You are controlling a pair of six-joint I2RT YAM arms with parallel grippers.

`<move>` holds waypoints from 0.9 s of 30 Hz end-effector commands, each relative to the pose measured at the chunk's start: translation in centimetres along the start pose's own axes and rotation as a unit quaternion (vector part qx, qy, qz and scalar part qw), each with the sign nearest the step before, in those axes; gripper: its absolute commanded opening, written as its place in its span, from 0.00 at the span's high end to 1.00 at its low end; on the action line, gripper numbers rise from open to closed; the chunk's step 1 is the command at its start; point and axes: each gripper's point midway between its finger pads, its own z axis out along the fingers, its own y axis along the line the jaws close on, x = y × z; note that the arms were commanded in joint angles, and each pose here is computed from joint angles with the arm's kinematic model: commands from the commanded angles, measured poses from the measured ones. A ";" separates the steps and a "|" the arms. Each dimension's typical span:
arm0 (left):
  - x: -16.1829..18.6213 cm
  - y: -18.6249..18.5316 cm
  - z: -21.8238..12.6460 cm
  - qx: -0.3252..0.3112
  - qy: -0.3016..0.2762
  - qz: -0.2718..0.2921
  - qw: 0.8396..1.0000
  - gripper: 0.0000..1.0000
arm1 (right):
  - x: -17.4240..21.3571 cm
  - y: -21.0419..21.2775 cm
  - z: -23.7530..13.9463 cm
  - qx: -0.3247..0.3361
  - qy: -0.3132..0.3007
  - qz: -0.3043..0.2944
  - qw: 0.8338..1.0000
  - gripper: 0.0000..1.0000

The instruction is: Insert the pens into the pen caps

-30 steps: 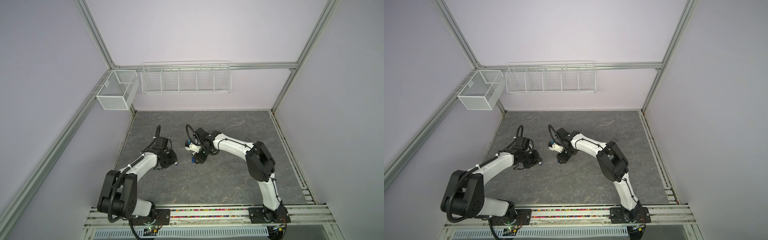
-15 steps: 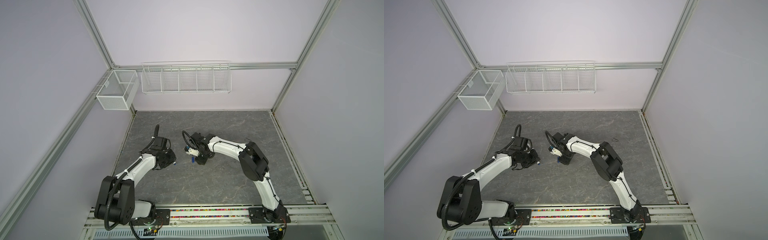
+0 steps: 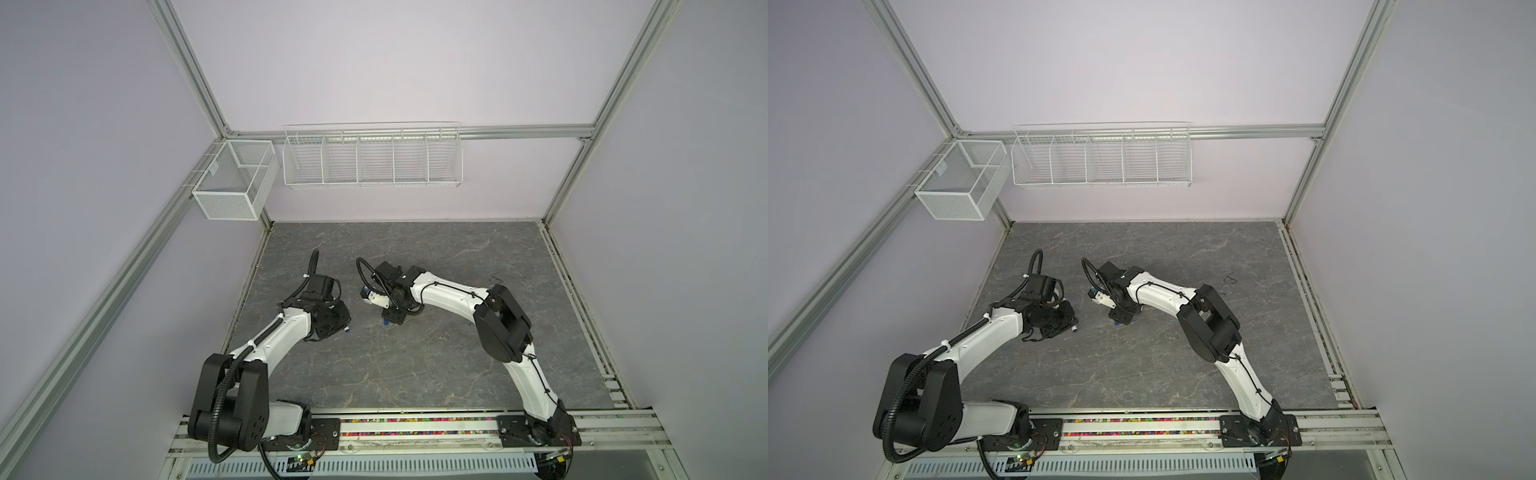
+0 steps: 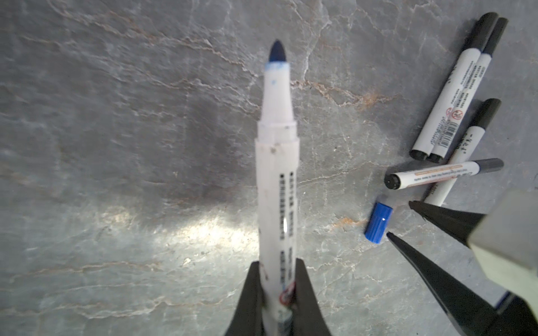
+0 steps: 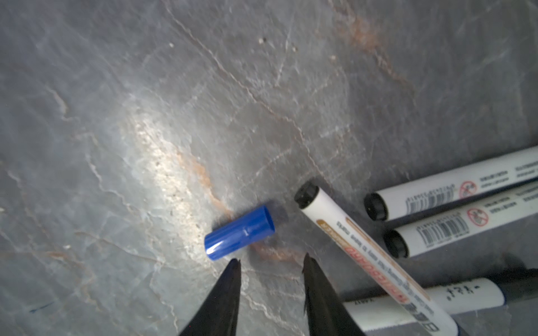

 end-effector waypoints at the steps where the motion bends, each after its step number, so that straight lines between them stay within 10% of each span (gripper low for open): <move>1: -0.2 0.6 -0.5 -0.013 -0.010 0.008 1.000 1.00 | -0.6 1.9 0.7 -0.025 0.000 -0.033 0.999 0.59; 27: -0.2 1.2 -0.7 -0.023 -0.017 0.013 1.000 1.00 | 0.2 0.2 1.2 0.046 0.029 -0.029 0.998 0.58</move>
